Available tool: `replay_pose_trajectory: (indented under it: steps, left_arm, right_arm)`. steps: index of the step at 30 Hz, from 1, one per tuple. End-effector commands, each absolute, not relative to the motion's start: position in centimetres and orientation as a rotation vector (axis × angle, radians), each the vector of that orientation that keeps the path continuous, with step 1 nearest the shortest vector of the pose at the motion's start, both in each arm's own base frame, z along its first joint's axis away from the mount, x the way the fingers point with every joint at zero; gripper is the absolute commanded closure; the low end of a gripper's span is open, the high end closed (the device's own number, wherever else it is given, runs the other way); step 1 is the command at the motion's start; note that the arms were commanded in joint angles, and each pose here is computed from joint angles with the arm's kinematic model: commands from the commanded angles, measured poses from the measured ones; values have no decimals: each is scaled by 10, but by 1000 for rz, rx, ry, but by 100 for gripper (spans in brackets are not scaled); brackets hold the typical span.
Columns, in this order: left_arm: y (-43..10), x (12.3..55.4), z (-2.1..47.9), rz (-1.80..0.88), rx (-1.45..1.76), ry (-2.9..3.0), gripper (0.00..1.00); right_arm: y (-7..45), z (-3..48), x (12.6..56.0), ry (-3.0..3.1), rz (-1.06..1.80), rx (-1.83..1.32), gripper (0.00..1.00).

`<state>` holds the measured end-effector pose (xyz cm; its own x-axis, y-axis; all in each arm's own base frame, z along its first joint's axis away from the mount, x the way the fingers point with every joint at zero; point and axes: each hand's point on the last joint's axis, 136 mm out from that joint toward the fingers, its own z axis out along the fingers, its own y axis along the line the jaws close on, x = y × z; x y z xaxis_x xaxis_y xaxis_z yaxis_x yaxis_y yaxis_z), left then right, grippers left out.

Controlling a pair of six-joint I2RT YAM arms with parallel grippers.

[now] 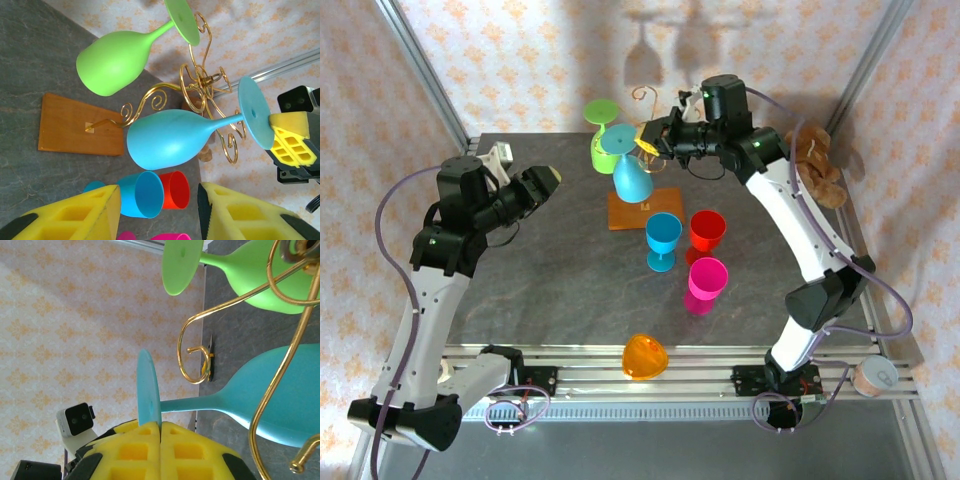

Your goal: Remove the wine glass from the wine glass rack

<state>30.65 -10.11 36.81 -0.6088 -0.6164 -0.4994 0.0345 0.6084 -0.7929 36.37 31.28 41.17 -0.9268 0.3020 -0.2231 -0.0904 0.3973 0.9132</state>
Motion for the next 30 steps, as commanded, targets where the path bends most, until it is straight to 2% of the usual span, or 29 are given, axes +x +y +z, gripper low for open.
replay_pose_trajectory:
  steps: [1, 15, 30]
  left_arm:
    - [-98, 303, 375, -1021, -451, 1981, 55]
    - [-95, 295, 373, -1006, -466, 1976, 55]
    - [-77, 269, 373, -879, -507, 1990, 56]
  right_arm:
    - [318, 429, 349, 2262, 1584, 97, 100]
    - [341, 422, 331, 2306, 1597, -7, 100]
    - [359, 409, 291, 2360, 1552, -214, 100]
